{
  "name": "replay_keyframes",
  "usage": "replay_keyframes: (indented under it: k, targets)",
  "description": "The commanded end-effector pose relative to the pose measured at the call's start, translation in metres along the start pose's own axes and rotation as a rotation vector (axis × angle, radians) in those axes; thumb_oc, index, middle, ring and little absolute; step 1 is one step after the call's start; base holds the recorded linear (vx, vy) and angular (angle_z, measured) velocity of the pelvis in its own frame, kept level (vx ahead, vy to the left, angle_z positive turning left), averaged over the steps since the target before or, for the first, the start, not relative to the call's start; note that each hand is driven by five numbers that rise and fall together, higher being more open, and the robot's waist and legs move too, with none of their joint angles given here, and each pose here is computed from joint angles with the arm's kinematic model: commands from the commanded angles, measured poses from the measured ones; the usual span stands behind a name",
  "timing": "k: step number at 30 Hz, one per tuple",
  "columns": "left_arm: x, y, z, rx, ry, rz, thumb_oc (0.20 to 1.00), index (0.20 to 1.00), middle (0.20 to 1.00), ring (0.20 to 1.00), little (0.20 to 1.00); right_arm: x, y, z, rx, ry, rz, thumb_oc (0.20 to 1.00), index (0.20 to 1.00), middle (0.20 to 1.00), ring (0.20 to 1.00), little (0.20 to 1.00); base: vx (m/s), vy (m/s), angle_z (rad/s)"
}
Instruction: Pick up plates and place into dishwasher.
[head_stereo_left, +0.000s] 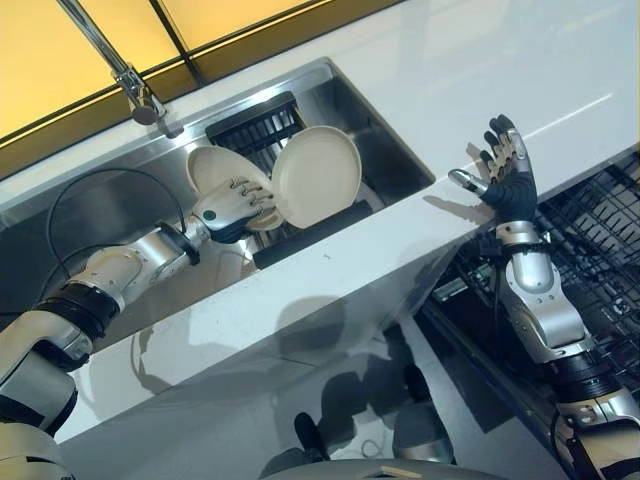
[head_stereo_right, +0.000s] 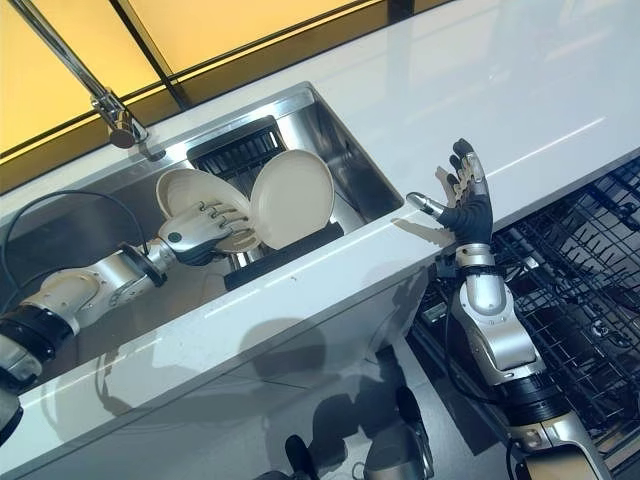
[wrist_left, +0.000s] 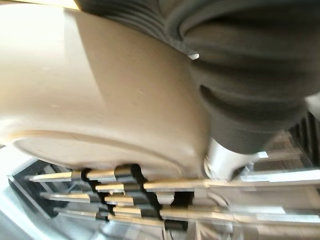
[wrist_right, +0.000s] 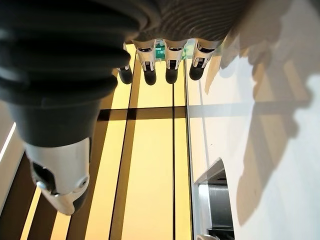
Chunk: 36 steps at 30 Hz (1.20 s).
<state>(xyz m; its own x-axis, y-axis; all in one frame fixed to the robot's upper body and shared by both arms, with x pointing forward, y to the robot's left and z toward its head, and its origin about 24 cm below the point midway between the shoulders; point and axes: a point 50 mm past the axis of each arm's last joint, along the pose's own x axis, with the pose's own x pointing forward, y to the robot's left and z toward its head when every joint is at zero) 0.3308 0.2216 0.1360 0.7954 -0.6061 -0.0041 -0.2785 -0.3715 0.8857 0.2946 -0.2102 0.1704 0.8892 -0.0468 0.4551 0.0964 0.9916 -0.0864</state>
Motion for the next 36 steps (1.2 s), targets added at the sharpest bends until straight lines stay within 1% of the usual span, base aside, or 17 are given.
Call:
replay_keyframes:
  k: [1,12,25,27,29,31,32,33,36]
  targets:
    - [-0.013,0.014,-0.036,0.065,0.115,-0.011,0.2,0.2,0.2,0.2,0.2,0.009,-0.014,0.019,-0.021,-0.075,-0.014,1.0,1.0,1.0,1.0,1.0,0.09,-0.007,0.0]
    - [-0.045,0.013,-0.047,0.09,0.141,-0.151,0.2,0.2,0.2,0.2,0.2,0.0,-0.027,0.012,-0.038,-0.024,-0.023,1.0,1.0,1.0,1.0,1.0,0.07,-0.004,0.01]
    - [-0.055,0.023,-0.048,0.126,0.072,-0.231,0.2,0.2,0.2,0.2,0.2,-0.003,-0.031,0.01,-0.046,-0.01,-0.05,1.0,1.0,1.0,1.0,1.0,0.01,-0.008,0.07]
    - [-0.056,0.029,-0.054,0.115,0.122,-0.181,0.2,0.2,0.2,0.2,0.2,-0.003,-0.031,0.009,-0.046,-0.009,-0.043,1.0,1.0,1.0,1.0,1.0,0.0,-0.033,0.07]
    - [-0.055,0.039,-0.062,0.099,0.18,-0.087,0.2,0.2,0.2,0.2,0.2,-0.005,-0.03,0.009,-0.048,-0.013,-0.025,1.0,1.0,1.0,1.0,1.0,-0.01,-0.051,0.07]
    - [-0.056,0.055,-0.069,0.086,0.226,0.072,0.2,0.2,0.2,0.2,0.2,-0.007,-0.029,0.012,-0.055,-0.031,0.0,1.0,1.0,1.0,1.0,1.0,-0.05,-0.092,0.05]
    - [-0.056,0.065,-0.071,0.083,0.237,0.185,0.2,0.2,0.2,0.2,0.2,-0.009,-0.029,0.013,-0.056,-0.047,0.016,1.0,1.0,1.0,1.0,1.0,-0.08,-0.087,0.01]
    - [-0.057,0.067,-0.071,0.08,0.237,0.208,0.2,0.2,0.2,0.2,0.2,-0.009,-0.028,0.013,-0.057,-0.05,0.022,1.0,1.0,1.0,1.0,1.0,-0.09,-0.1,0.0]
    - [-0.056,0.085,-0.059,0.04,0.193,0.437,0.2,0.2,0.2,0.2,0.2,-0.01,-0.022,0.021,-0.062,-0.103,0.065,1.0,1.0,1.0,1.0,1.0,-0.06,-0.126,0.01]
